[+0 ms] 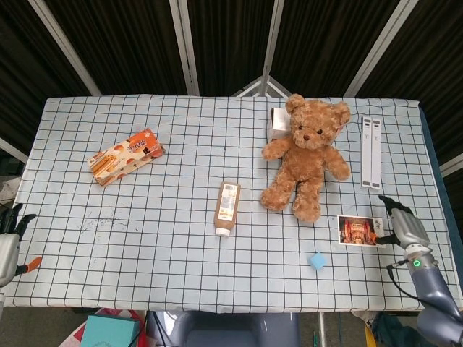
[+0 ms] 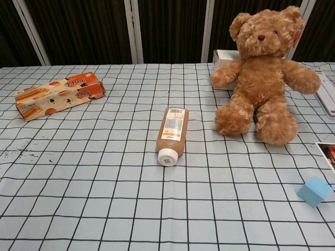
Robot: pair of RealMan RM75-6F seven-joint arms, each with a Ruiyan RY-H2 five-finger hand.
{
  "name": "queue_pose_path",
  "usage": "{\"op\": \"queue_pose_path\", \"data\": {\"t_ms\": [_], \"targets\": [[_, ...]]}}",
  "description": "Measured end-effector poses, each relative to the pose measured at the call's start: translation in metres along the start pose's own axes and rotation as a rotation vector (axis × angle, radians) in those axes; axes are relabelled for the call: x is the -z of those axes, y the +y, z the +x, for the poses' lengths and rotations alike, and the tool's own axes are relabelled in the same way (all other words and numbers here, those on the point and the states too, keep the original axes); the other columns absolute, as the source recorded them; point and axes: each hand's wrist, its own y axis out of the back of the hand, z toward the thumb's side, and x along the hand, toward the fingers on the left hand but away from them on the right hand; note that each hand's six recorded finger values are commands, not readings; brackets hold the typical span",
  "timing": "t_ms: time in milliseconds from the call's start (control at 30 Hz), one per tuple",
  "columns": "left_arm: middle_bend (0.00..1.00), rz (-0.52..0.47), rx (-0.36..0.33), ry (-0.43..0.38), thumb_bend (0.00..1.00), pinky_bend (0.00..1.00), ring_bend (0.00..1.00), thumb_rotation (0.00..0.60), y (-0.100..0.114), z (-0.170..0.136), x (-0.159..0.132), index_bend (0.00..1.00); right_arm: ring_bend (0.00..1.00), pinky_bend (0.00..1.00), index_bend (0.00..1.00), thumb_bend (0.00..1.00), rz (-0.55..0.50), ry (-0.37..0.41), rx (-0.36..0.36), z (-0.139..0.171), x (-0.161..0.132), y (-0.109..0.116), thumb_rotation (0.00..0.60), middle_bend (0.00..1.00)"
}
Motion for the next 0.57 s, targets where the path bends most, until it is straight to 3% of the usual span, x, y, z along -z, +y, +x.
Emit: {"op": "queue_pose_path", "data": {"t_ms": [167,300,500,567], "targets": [[0.0,-0.004,-0.003,-0.009,0.24,0.03,0.0,0.6,0.001,-0.003,-0.001,0.17,0.01,0.0,0.0,0.32,0.11,0.116,0.088,0.036,0.006,-0.003,0.6,0.08],[0.0,-0.001,-0.005,-0.012,0.24,0.03,0.0,0.6,0.001,-0.004,-0.001,0.17,0.01,0.0,0.0,0.32,0.206,0.247,0.224,0.061,0.008,0.004,0.6,0.08],[0.0,-0.006,-0.011,-0.004,0.24,0.03,0.0,0.6,0.003,-0.004,0.001,0.17,0.01,0.0,0.0,0.32,0.305,0.302,0.476,0.087,0.027,0.02,0.6,0.08],[0.0,-0.009,-0.013,-0.003,0.24,0.03,0.0,0.6,0.004,-0.004,0.002,0.17,0.01,0.0,0.0,0.32,0.318,0.306,0.508,0.092,0.031,0.017,0.6,0.08]]}}
